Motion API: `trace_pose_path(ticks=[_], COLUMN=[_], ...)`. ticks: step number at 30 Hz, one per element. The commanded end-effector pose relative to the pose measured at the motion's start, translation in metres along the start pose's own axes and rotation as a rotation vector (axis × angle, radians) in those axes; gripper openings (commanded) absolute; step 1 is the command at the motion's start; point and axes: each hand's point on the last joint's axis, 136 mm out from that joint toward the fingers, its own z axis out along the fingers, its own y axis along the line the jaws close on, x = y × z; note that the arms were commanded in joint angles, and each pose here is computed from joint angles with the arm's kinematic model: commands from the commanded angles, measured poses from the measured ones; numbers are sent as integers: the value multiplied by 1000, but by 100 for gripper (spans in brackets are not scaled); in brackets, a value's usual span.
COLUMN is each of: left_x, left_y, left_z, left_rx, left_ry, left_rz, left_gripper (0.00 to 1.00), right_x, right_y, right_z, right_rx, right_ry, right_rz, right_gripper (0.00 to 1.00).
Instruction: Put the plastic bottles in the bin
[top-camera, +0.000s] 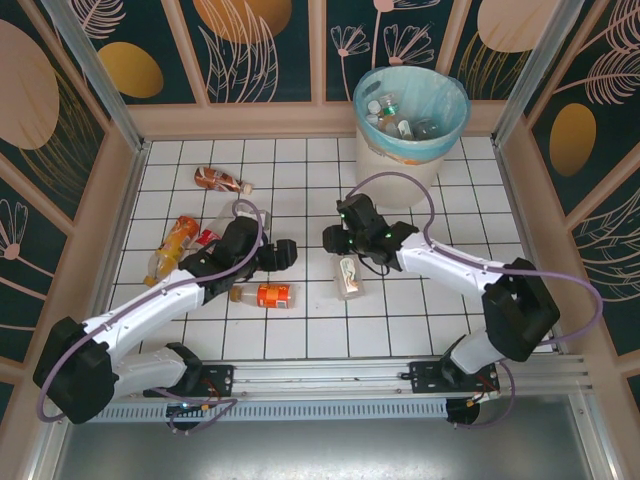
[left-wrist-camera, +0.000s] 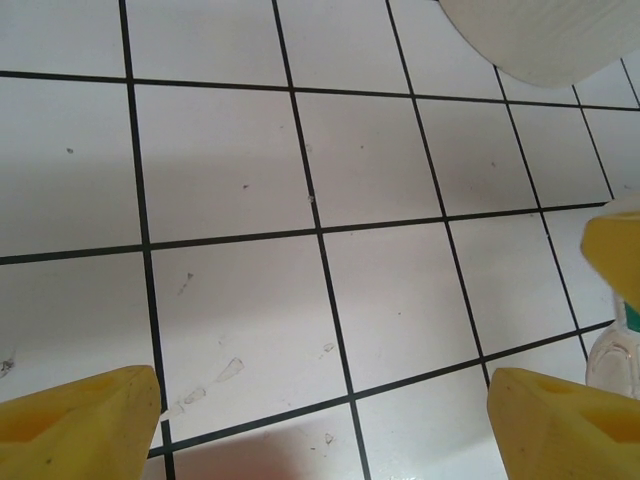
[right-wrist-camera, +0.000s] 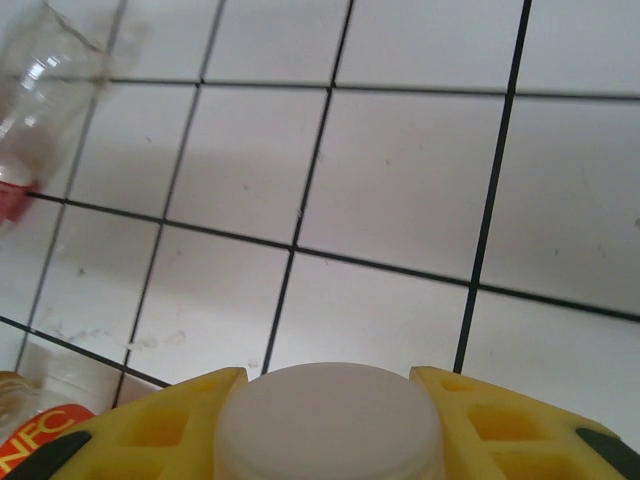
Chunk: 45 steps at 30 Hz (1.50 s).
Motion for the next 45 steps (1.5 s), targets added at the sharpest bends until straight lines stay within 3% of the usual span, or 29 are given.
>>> trace_pose_path(ticks=[1, 15, 26, 37, 45], left_x=[-24, -75, -119, -141, -152], left_y=[-17, -54, -98, -116, -129], left_z=[-10, -29, -33, -14, -11], left_rx=[40, 118, 217, 204, 243], left_ry=[-55, -141, -169, -144, -157], left_rz=[-17, -60, -52, -21, -41], left_gripper=[85, 84, 83, 81, 79], right_x=[-36, -176, -262, -276, -272], right_y=[9, 52, 45, 35, 41], right_z=[-23, -165, -263, -266, -261], right_rx=[-29, -66, 47, 47, -10], right_ry=[-159, -755, -1052, -1077, -1025], right_rz=[-59, -301, -340, -359, -371], right_gripper=[26, 25, 26, 27, 26])
